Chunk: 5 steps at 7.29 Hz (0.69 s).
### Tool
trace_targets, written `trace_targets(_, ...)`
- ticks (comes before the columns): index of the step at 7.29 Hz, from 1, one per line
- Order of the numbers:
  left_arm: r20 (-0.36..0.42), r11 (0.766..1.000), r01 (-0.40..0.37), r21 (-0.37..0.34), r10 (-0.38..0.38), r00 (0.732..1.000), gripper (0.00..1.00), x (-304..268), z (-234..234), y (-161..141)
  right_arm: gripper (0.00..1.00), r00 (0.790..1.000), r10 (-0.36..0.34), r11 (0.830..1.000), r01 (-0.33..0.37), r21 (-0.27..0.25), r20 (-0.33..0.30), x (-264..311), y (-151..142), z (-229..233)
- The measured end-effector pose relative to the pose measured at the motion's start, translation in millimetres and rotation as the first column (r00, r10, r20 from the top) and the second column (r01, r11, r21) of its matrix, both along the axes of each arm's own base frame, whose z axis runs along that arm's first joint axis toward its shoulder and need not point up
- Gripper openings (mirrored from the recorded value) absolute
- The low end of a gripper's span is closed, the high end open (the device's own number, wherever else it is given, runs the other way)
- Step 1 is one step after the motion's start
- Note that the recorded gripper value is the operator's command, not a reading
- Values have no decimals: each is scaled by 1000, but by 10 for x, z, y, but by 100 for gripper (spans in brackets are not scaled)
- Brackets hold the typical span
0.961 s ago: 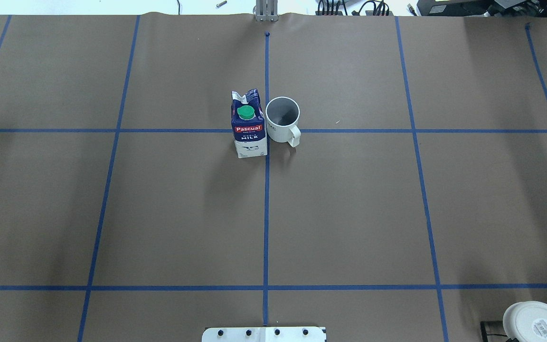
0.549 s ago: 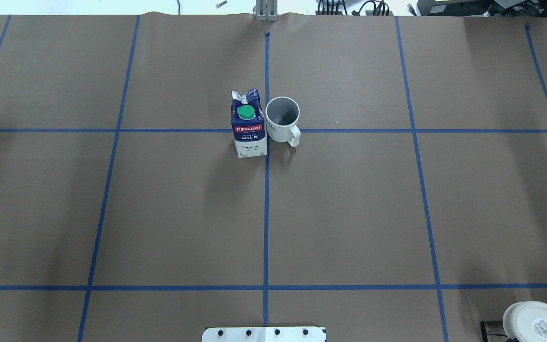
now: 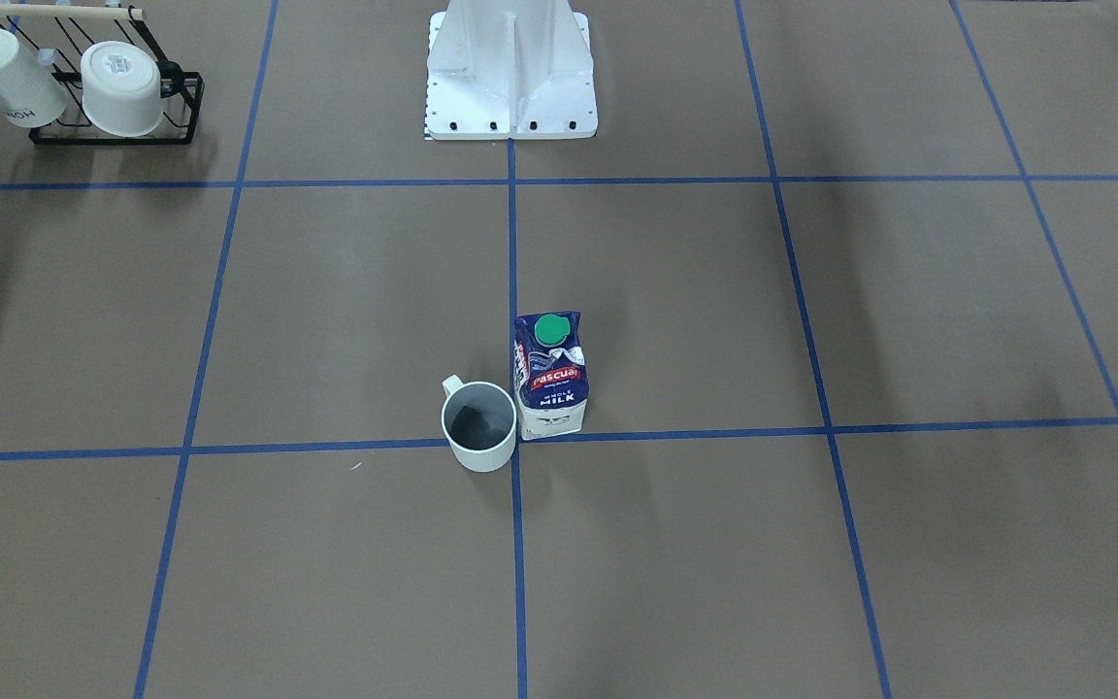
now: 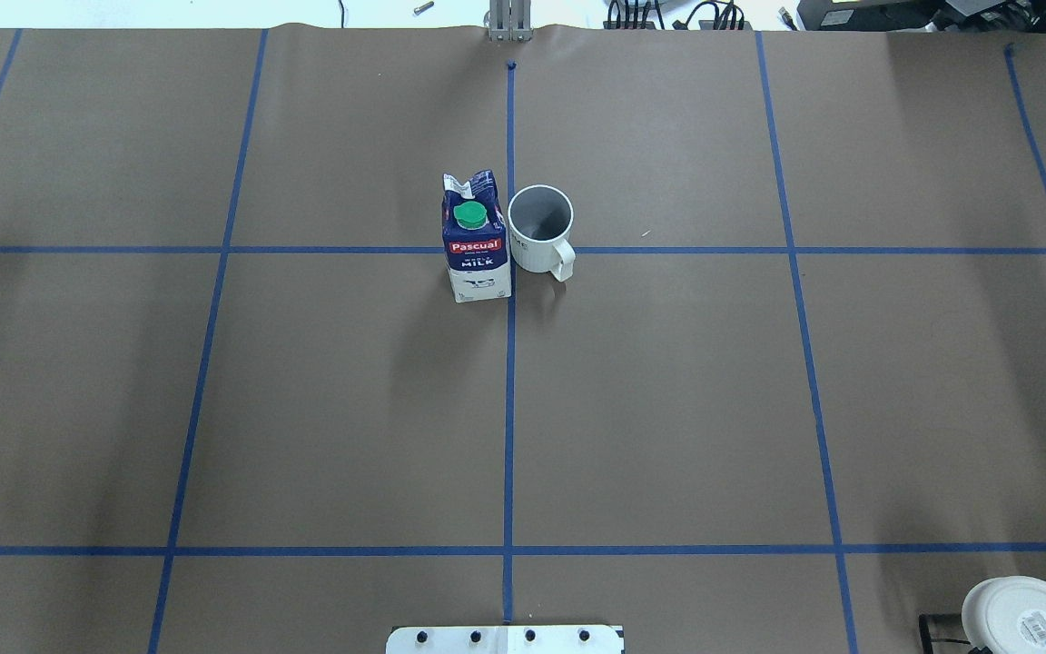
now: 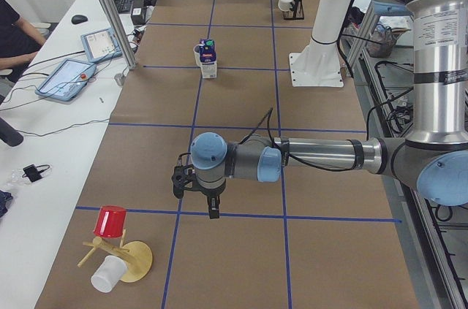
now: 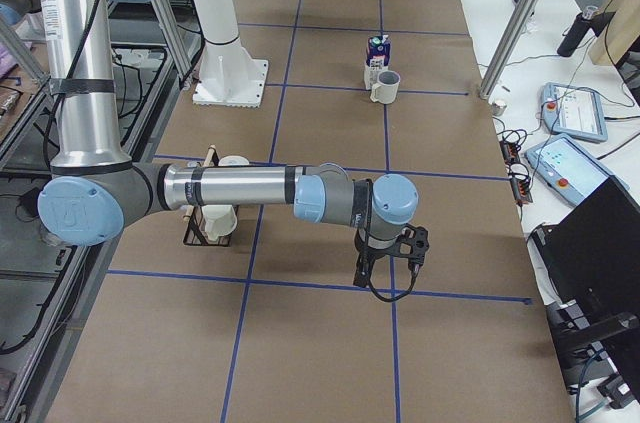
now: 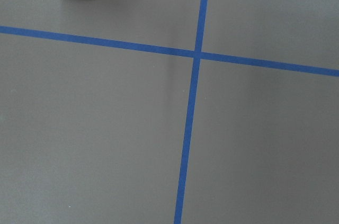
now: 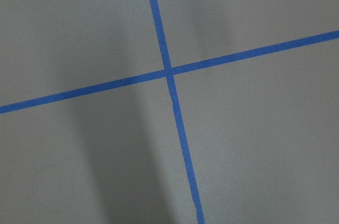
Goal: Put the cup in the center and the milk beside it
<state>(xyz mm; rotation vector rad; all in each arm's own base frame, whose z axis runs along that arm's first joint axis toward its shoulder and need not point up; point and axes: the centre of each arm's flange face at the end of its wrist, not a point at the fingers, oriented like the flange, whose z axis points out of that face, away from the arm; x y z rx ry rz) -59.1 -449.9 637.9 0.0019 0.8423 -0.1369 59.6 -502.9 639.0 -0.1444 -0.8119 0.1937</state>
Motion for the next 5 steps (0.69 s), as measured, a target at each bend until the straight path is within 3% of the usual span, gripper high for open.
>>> trace_targets(5, 1, 1000, 9, -2, -9, 1000, 98, -39, -2, 1, 100, 1000, 3, 1000, -3, -8, 3, 12, 51, 39)
